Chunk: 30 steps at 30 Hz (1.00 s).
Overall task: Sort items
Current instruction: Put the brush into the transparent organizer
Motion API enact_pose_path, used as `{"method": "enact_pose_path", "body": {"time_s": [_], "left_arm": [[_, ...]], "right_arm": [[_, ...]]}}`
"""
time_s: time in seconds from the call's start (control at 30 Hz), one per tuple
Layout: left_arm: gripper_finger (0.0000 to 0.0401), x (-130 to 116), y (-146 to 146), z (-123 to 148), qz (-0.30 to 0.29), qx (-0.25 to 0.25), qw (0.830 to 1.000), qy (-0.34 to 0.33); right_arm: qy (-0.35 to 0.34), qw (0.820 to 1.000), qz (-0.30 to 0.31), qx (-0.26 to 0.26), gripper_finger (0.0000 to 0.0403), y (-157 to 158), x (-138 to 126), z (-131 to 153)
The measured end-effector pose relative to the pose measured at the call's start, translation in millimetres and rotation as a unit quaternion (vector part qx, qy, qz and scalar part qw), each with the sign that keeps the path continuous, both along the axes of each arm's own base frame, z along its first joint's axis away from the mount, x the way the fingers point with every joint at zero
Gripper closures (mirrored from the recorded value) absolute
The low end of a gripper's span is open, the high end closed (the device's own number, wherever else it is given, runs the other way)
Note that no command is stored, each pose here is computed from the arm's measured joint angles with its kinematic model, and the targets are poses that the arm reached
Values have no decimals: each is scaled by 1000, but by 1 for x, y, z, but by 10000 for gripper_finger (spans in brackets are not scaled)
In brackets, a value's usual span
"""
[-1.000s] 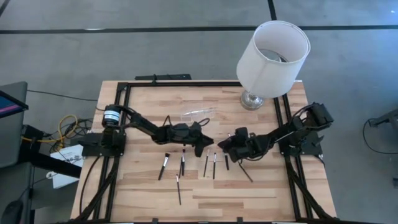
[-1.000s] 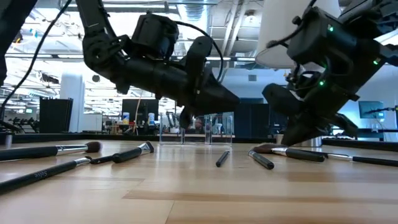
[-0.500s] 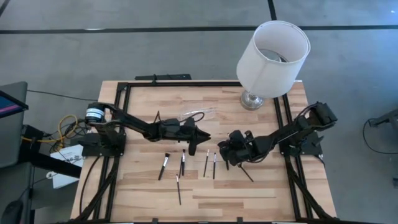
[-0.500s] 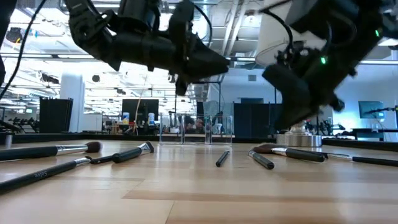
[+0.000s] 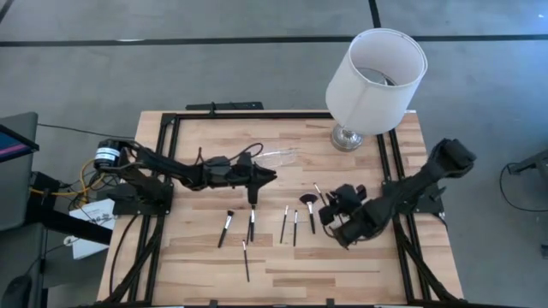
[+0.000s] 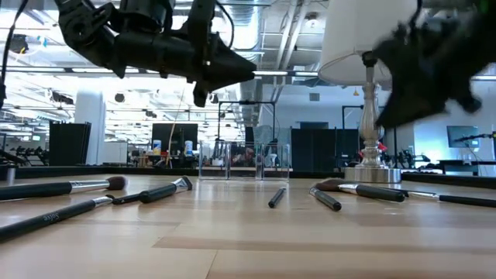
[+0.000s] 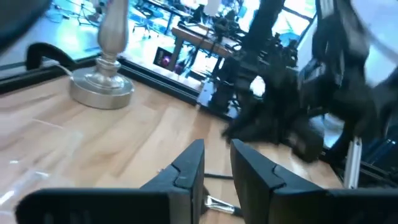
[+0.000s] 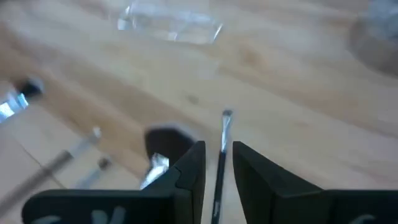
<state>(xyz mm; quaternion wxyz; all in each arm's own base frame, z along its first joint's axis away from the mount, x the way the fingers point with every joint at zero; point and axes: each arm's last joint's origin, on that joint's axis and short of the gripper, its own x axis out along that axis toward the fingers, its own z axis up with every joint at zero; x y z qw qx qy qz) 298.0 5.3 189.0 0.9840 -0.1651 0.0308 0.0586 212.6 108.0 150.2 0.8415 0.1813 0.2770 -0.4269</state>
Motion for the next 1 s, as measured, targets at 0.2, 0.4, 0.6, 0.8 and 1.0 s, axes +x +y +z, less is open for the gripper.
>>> {"method": "enact_pose_path", "body": {"time_s": [0.2, 0.4, 0.6, 0.8, 1.0], "left_arm": [[325, -4, 8, 1, 15, 0, 1000, -3], [325, -5, 10, 1, 16, 6, 1000, -2], [325, -6, 10, 5, 16, 9, 1000, -10], [325, -6, 11, 5, 19, 9, 1000, -9], [325, -6, 11, 5, 19, 9, 1000, -9]], "right_arm": [[58, 998, 5, -26, 331, -2, 6, -45], [105, 994, -7, 4, 331, -8, 10, -59], [118, 992, 37, -12, 331, -14, 15, -11], [65, 992, 107, -9, 331, -15, 2, 66], [-41, 982, 180, 51, 339, -17, -27, 127]]}}
